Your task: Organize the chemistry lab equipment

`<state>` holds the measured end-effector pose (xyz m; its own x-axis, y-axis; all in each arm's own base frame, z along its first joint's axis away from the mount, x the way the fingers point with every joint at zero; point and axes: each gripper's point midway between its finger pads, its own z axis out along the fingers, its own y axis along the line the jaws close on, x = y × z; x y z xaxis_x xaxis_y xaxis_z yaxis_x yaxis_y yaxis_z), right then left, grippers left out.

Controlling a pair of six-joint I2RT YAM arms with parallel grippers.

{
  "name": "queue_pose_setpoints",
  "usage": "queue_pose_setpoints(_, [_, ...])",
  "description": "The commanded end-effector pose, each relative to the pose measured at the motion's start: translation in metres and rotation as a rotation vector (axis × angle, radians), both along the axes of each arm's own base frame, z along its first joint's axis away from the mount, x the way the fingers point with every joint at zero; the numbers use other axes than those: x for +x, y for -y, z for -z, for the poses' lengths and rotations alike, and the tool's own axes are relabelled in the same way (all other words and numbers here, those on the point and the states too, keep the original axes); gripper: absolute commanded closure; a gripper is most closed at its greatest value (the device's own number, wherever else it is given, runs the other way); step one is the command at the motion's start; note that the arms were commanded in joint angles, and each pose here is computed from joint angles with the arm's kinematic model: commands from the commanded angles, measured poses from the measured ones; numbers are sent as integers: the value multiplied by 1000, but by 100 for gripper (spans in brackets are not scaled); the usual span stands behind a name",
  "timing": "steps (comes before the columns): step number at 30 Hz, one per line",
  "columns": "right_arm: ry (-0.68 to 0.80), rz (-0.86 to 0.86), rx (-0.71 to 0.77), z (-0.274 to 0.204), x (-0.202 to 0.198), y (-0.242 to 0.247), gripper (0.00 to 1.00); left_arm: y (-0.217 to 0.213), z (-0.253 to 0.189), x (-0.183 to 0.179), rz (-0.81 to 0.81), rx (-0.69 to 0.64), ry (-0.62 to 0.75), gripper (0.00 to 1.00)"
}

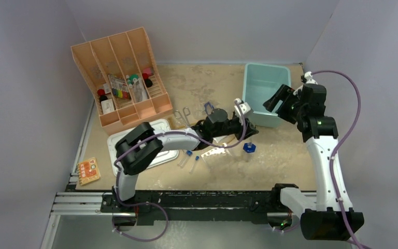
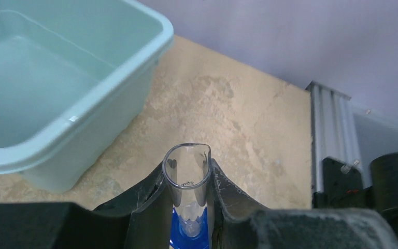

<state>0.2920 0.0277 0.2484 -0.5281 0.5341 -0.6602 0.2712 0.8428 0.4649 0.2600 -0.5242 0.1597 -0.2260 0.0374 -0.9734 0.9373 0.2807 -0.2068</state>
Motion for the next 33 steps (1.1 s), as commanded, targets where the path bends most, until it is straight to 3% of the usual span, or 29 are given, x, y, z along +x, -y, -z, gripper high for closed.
queue_pose_setpoints(1, [168,-274,-59,-50,18,-26,23,-34,-127,24,-77,-247,-84,100])
queue_pose_setpoints(5, [319,-319,-83,-78,20,-32,19,-71,-160,42,-160,-267,-161,100])
queue_pose_setpoints(10, [494,-598,-67,-109,11,-70,17,-107,-190,68,-284,-224,-246,100])
queue_pose_setpoints(14, [536,-833,45,-118,-1,-104,13,-119,-214,75,-267,-224,-341,100])
queue_pose_setpoints(21, [501,-1000,76,-119,-2,-147,13,-110,-245,66,-160,-268,-465,100])
queue_pose_setpoints(24, [483,-1010,91,-120,3,-154,24,-105,-250,62,-121,-281,-494,100])
queue_pose_setpoints(30, [468,-1039,154,-121,4,-164,62,-105,-245,63,-122,-274,-512,100])
queue_pose_setpoints(33, [446,-1049,165,-115,3,-165,70,-106,-247,64,-122,-282,-521,100])
